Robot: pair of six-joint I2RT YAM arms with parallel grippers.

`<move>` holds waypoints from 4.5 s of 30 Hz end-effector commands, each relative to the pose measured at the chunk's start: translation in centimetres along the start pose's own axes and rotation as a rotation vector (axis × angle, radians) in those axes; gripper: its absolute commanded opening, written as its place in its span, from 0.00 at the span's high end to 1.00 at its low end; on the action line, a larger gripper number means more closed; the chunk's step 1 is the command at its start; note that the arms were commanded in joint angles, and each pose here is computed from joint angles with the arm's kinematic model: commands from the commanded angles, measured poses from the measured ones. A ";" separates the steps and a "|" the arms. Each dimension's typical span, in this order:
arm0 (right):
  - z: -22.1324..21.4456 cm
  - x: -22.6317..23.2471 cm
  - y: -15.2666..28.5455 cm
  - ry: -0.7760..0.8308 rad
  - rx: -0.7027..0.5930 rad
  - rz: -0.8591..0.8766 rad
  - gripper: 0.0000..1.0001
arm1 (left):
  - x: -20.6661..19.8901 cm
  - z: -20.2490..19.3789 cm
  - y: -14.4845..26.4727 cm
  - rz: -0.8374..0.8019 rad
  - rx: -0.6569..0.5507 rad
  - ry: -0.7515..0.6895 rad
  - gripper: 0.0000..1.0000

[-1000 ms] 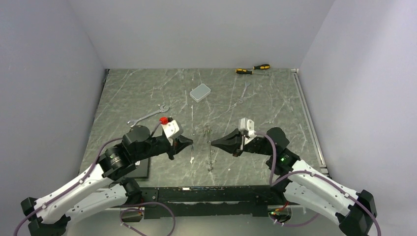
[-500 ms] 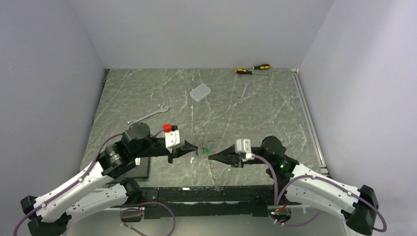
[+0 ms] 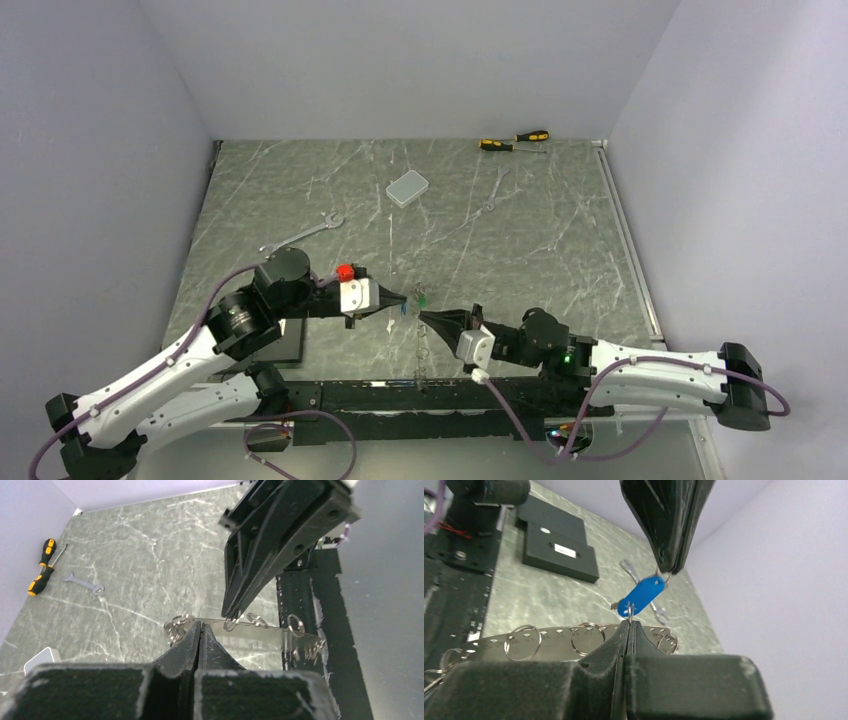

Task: Put the keys on the keyring

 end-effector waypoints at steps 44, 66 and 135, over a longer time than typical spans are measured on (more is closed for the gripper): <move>2.1 -0.8 -1.3 0.007 -0.170 0.031 1.00 | -1.5 -2.6 -0.6 -0.247 -0.033 -0.280 1.00; 2.2 -0.8 -1.6 -0.034 -0.195 0.068 1.00 | -1.8 -3.1 -1.0 -0.304 -0.043 -0.286 1.00; 2.1 -1.8 -0.6 -0.074 -0.242 0.024 1.00 | -2.0 -3.1 -0.4 -0.293 -0.056 -0.325 1.00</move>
Point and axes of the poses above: each gripper's point midway between its finger pads, its own y axis back along the fingers, its own x axis along the line the jaws close on, z = x × y, the point moved 9 cm from there along y, back along the fingers, and after that the axes turned 4 degrees about y, right-handed, at the moved point
